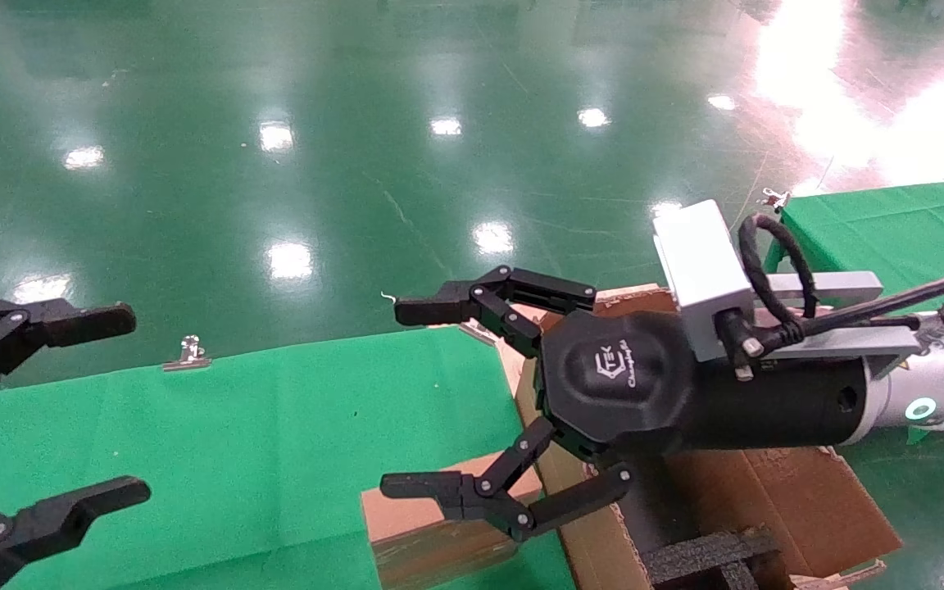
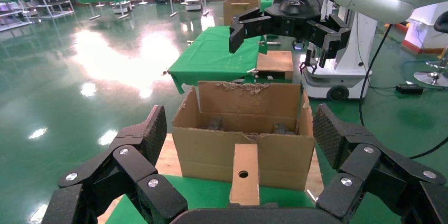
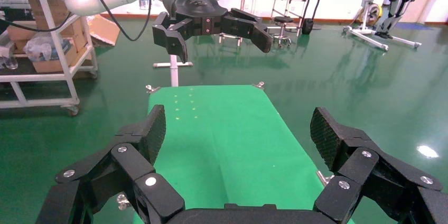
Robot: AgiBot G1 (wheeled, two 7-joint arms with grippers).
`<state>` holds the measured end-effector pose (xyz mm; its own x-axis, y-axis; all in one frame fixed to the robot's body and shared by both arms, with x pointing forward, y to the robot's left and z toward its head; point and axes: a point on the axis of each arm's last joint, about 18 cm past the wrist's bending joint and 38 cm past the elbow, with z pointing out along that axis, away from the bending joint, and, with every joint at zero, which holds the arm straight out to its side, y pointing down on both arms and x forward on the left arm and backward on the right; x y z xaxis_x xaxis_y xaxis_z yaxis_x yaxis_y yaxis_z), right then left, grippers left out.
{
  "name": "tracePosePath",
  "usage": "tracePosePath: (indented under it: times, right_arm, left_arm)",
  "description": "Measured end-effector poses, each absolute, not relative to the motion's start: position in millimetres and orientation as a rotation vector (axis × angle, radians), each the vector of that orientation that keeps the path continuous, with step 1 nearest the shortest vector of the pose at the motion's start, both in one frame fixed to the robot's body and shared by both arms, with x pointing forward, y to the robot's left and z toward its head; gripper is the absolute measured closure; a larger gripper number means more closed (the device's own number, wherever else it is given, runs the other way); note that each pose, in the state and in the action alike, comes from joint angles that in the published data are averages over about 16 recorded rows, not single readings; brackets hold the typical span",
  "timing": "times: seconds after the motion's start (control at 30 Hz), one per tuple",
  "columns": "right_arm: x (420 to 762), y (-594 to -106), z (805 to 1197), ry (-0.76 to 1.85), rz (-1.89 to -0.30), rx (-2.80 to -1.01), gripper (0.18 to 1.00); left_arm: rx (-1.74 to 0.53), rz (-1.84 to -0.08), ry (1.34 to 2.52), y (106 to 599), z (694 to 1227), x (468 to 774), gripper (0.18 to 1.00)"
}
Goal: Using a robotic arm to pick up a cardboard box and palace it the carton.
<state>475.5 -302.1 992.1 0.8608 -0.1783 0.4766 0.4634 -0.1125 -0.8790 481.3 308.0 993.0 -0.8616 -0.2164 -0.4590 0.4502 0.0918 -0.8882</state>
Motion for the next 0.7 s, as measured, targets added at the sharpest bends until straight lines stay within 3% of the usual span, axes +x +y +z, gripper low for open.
tracePosePath:
  times: [0.7]
  right_arm:
    - [475.4, -302.1, 992.1, -0.229, -0.552, -1.596, 0.178]
  left_arm:
    - [0.229, -1.821, 1.894, 308.0, 993.0, 481.3, 0.184]
